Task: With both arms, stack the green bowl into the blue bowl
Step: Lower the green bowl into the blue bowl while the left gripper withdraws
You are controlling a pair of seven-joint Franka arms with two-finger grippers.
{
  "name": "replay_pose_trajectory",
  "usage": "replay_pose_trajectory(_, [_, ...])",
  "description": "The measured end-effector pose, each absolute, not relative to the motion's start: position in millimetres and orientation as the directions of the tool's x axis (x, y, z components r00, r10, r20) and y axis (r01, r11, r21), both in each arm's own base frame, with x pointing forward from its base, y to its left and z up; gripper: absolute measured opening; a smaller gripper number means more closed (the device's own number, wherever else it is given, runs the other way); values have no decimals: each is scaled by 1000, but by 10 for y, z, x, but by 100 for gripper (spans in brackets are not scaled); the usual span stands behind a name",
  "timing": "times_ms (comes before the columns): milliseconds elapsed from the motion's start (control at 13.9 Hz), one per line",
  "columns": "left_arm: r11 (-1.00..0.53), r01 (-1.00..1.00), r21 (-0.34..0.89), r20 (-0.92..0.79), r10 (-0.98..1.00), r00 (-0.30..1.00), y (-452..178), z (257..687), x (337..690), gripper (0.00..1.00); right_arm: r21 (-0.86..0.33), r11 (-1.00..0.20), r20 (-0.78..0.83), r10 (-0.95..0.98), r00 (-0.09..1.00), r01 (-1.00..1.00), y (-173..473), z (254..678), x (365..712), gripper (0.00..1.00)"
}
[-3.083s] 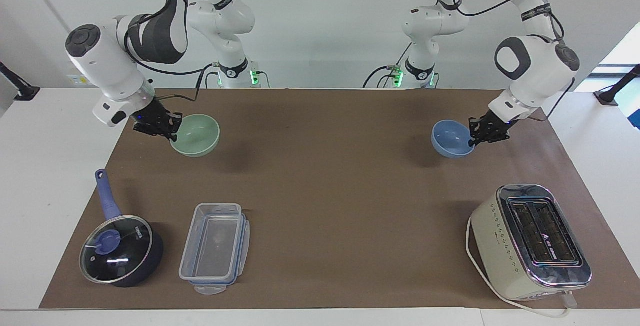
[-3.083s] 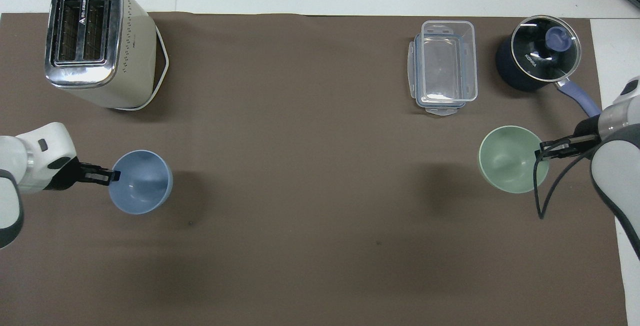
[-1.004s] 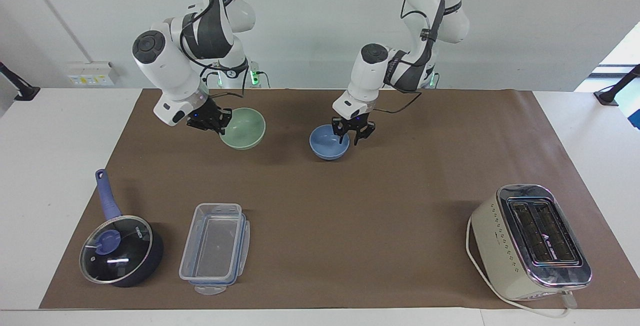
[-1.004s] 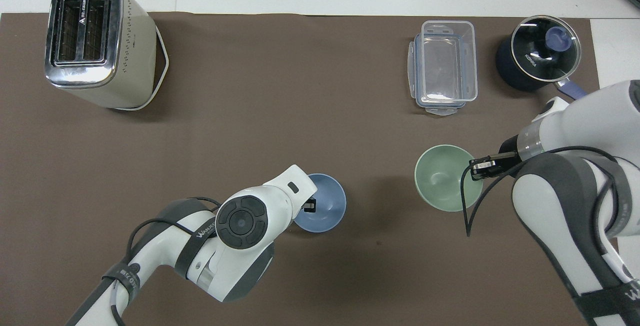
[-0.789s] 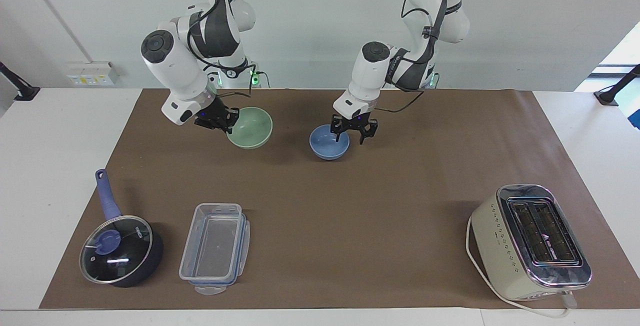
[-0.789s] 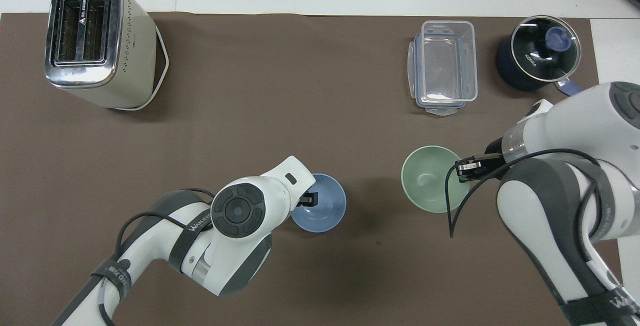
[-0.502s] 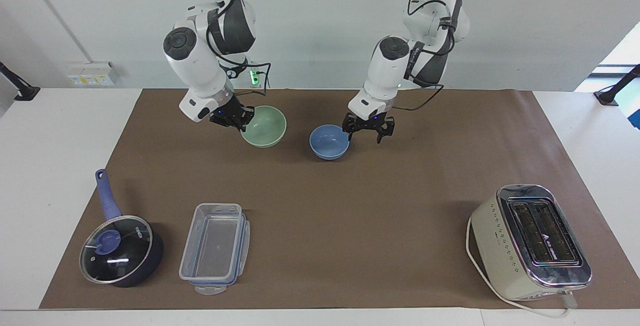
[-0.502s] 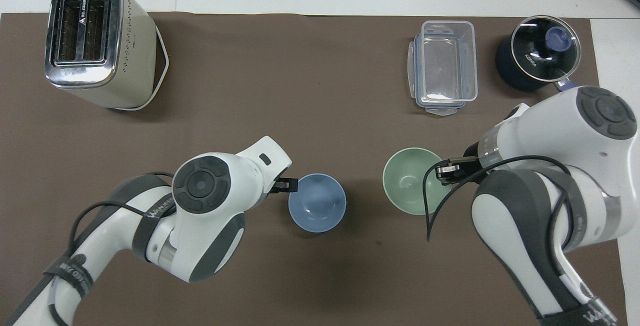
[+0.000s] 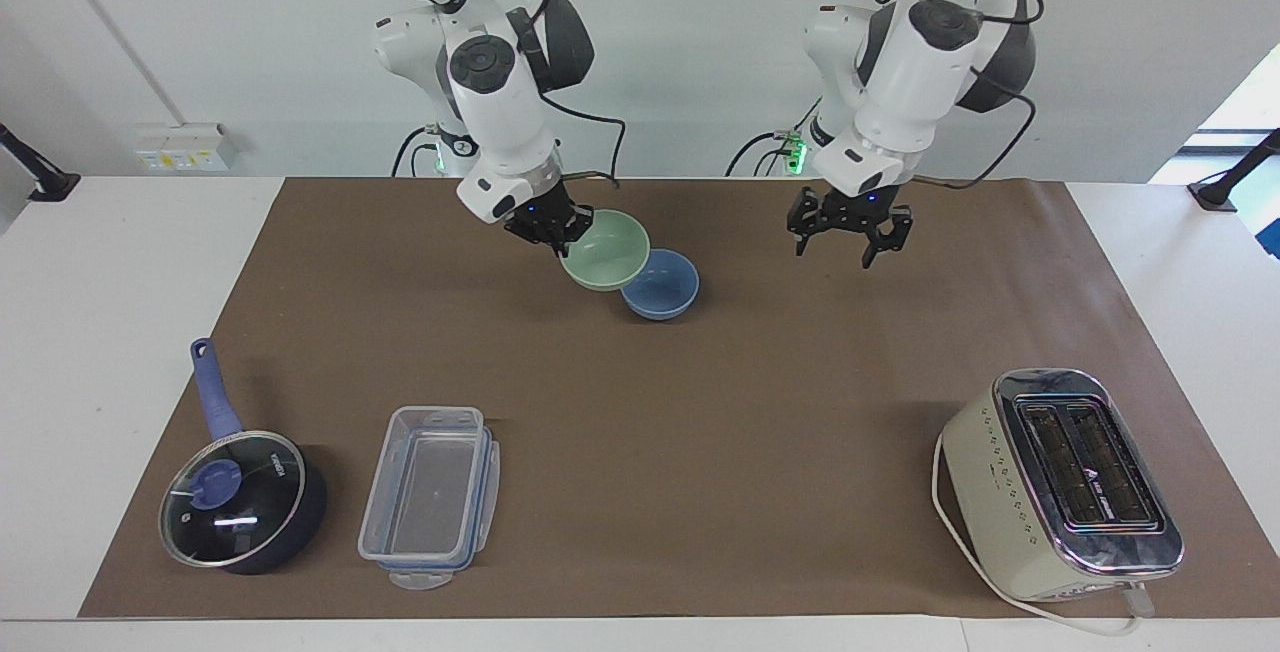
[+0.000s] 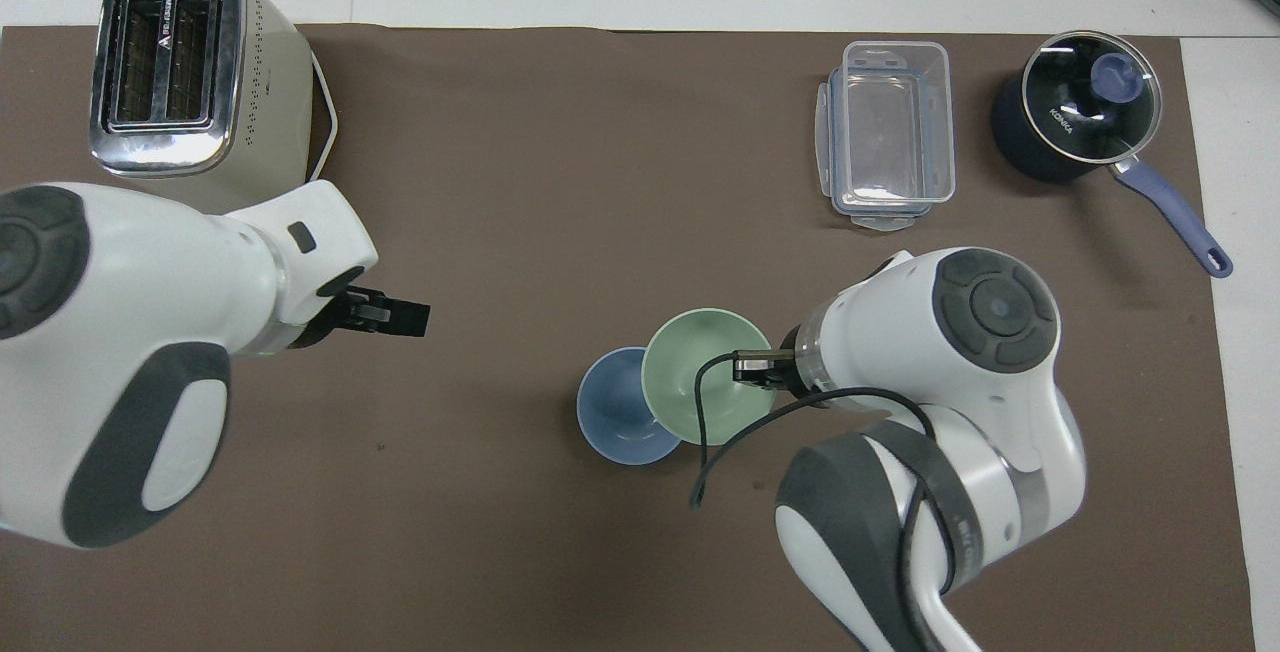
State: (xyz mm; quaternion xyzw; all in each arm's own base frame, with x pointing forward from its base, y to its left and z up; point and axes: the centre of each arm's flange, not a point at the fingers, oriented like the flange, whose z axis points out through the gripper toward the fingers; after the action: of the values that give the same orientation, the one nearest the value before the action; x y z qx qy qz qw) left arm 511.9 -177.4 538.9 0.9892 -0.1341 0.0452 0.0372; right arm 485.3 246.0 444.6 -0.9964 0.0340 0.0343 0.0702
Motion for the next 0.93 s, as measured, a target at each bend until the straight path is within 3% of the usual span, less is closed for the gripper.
replay_pose_trajectory(502, [-963,-268,44,103,-262,960,-860,6283,5302,100,-145,-988,-47,-55,997,-61,2943,4116,4743,5])
replay_pose_trajectory(932, [-969,-244,47,41,-242,969,-640,6445,5512,100,-147,-988,-30,-33,999,-37,3071,3889,4627,5])
